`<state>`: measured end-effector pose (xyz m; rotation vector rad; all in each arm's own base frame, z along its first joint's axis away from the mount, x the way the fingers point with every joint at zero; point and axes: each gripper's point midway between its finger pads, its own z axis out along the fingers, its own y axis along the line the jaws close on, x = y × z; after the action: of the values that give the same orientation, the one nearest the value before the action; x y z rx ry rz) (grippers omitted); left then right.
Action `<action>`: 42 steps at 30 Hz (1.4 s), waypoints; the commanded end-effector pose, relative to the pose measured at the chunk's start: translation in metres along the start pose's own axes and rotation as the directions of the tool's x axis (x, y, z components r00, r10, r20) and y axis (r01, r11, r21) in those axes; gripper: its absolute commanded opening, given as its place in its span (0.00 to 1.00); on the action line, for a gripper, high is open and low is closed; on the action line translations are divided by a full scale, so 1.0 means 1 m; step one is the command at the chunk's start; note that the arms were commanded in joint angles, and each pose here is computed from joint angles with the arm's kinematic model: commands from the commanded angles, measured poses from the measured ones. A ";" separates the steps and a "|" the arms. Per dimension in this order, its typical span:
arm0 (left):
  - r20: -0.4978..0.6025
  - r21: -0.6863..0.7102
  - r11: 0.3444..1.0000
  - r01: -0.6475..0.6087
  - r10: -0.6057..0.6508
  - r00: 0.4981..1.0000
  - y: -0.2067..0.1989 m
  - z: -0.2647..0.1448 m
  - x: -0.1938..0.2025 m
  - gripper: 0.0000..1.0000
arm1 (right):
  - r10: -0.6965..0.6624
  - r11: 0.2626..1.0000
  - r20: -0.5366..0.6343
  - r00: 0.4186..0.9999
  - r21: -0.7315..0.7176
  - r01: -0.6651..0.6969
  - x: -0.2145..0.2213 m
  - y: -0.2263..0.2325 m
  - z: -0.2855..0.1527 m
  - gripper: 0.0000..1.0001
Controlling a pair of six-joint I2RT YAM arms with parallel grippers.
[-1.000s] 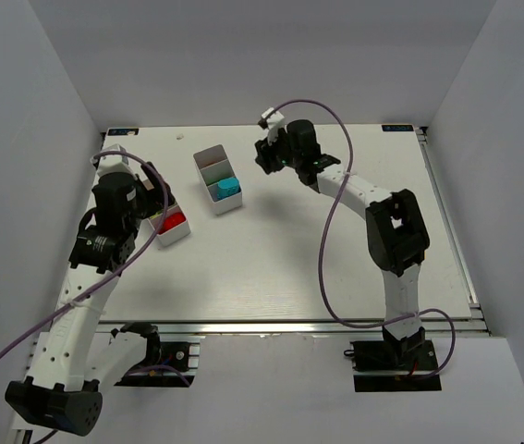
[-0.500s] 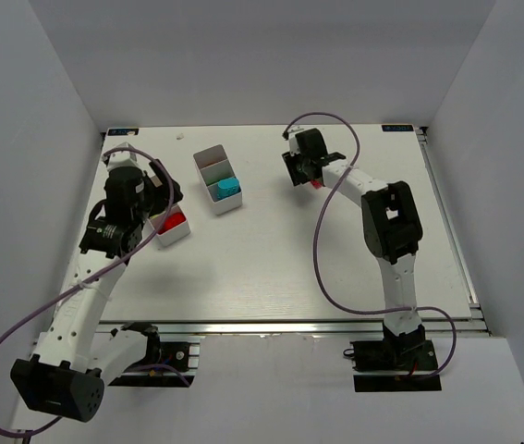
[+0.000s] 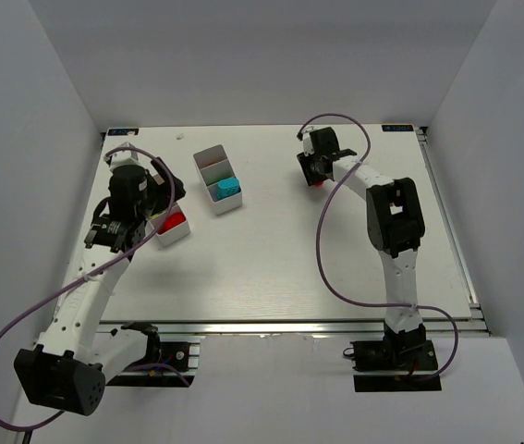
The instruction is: Sort the legos into containers by color
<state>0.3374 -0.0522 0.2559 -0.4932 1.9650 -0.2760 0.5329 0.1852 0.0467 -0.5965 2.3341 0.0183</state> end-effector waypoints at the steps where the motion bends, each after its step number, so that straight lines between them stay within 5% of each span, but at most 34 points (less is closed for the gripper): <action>1: 0.019 0.015 0.999 0.044 -0.044 0.999 -0.001 -0.003 -0.002 0.98 | -0.007 0.999 0.029 1.000 -0.053 0.008 -0.014 0.000 -0.002 0.46; 23: 0.060 0.011 0.992 0.130 -0.130 0.990 0.003 -0.015 -0.006 0.98 | -0.078 0.996 -0.006 0.997 -0.052 0.078 0.008 0.000 0.019 0.33; 27: 0.069 0.015 0.990 0.141 -0.142 0.987 0.003 -0.020 -0.008 0.98 | -0.085 0.994 0.007 0.996 -0.061 0.086 0.006 0.000 0.015 0.07; 33: 0.088 0.038 0.983 0.181 -0.184 0.979 0.003 -0.029 -0.010 0.98 | -0.135 0.959 0.183 0.974 -0.225 0.175 -0.025 0.027 -0.032 0.00; 36: 0.105 0.051 0.979 0.195 -0.200 0.974 0.002 -0.037 -0.014 0.98 | -0.207 0.853 0.365 0.908 -0.386 0.350 -0.039 0.063 -0.075 0.00; 38: 0.112 0.050 0.980 0.194 -0.198 0.974 0.002 -0.041 -0.016 0.98 | -0.196 0.702 0.470 0.861 -0.546 0.458 -0.037 0.101 -0.109 0.00; 42: 0.146 0.062 0.980 0.189 -0.197 0.969 0.003 -0.055 -0.025 0.98 | -0.182 0.379 0.694 0.697 -0.604 0.701 -0.044 0.175 -0.175 0.00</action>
<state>0.3050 -0.0465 0.2856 -0.6452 1.7998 -0.4067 0.4372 0.2709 0.1181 -1.2640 1.8278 0.7182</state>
